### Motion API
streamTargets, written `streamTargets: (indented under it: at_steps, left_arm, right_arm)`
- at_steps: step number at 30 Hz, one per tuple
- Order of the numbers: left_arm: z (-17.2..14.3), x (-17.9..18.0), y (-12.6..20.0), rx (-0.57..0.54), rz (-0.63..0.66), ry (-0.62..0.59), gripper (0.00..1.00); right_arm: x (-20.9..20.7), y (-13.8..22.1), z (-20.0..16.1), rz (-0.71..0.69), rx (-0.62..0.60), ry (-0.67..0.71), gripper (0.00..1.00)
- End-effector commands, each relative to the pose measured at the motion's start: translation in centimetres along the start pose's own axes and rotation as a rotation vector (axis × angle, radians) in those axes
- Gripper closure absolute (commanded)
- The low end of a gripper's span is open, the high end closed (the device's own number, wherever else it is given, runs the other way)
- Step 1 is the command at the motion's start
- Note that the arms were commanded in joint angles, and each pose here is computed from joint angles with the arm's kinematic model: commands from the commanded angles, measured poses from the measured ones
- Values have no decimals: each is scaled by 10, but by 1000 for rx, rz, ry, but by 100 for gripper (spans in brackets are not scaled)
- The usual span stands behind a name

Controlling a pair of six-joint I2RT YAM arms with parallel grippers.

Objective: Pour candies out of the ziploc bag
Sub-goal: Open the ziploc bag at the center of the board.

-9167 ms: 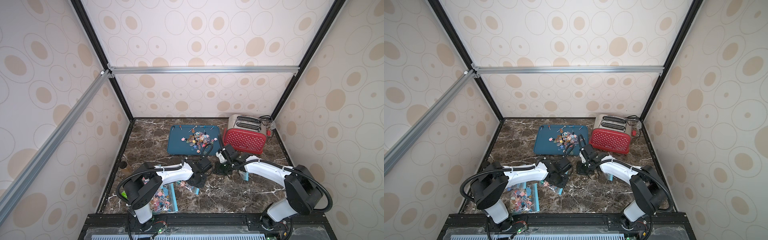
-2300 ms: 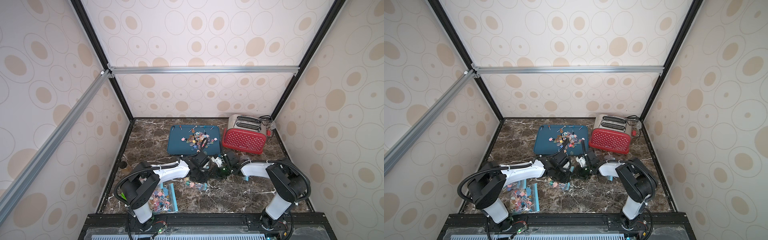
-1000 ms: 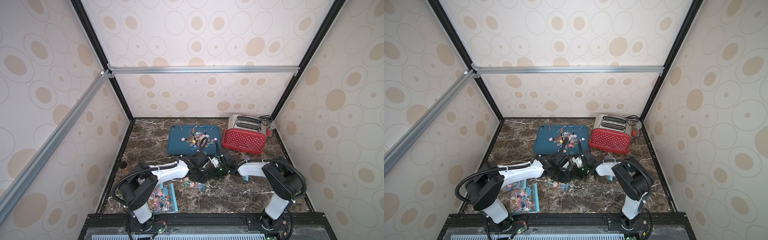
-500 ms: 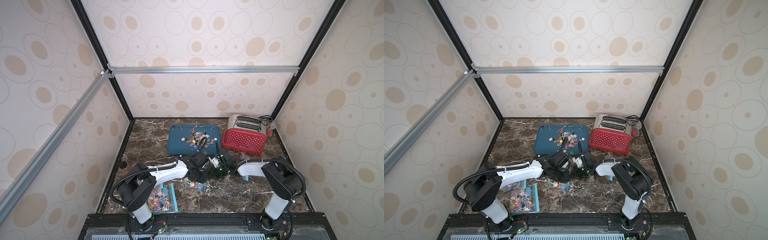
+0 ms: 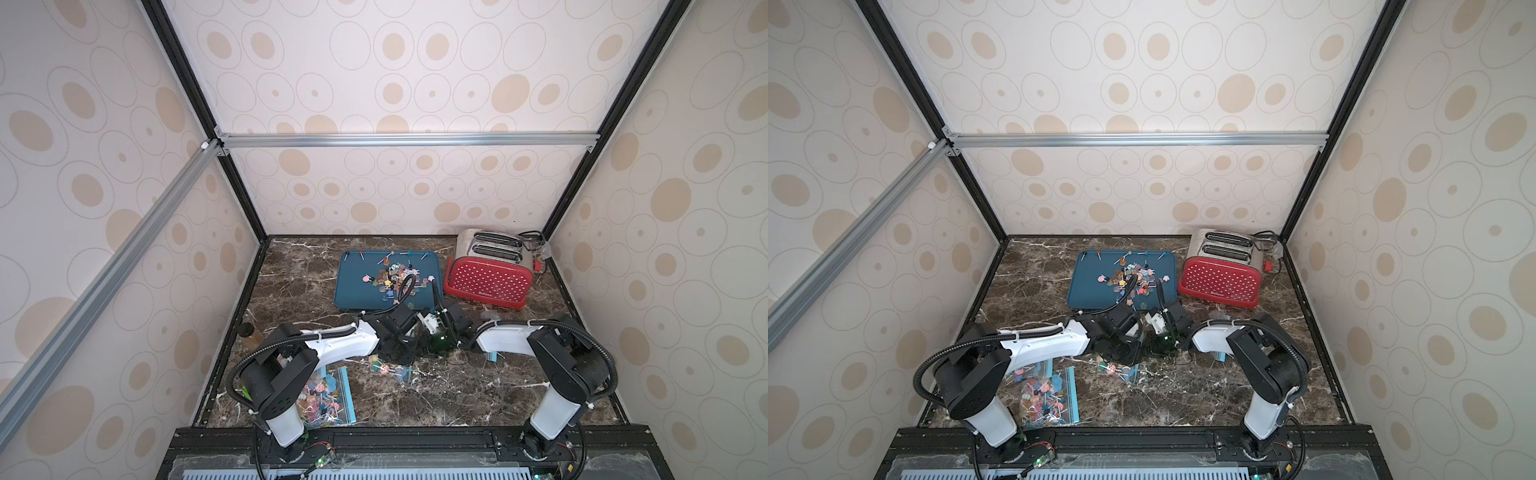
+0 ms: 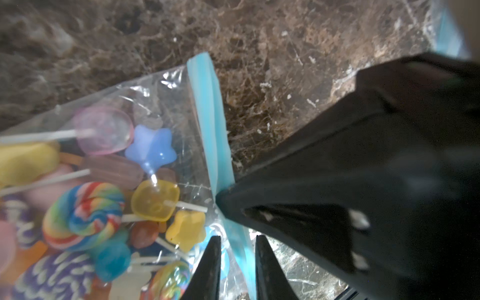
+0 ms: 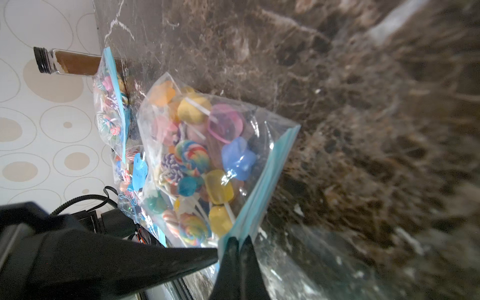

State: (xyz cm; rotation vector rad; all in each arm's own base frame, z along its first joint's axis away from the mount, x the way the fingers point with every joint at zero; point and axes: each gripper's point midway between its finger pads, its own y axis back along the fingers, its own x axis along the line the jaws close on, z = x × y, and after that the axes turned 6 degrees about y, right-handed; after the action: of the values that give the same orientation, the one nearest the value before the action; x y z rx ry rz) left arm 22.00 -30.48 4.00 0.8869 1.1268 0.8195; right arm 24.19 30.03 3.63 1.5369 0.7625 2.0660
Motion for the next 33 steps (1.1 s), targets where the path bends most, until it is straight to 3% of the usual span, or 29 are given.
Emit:
streamTargets:
  at_steps: [1,18,33]
  left_arm:
    - [0,5,-5,9,6,4,77]
    - [-5,14,-1,4,35,6,82]
    - [-5,10,8,-8,22,-6,74]
  right_arm:
    - [4,5,-2,-14,-5,25,100]
    - [-3,1,-6,-25,10,15,100]
    - [-6,-1,-7,-35,14,11,100]
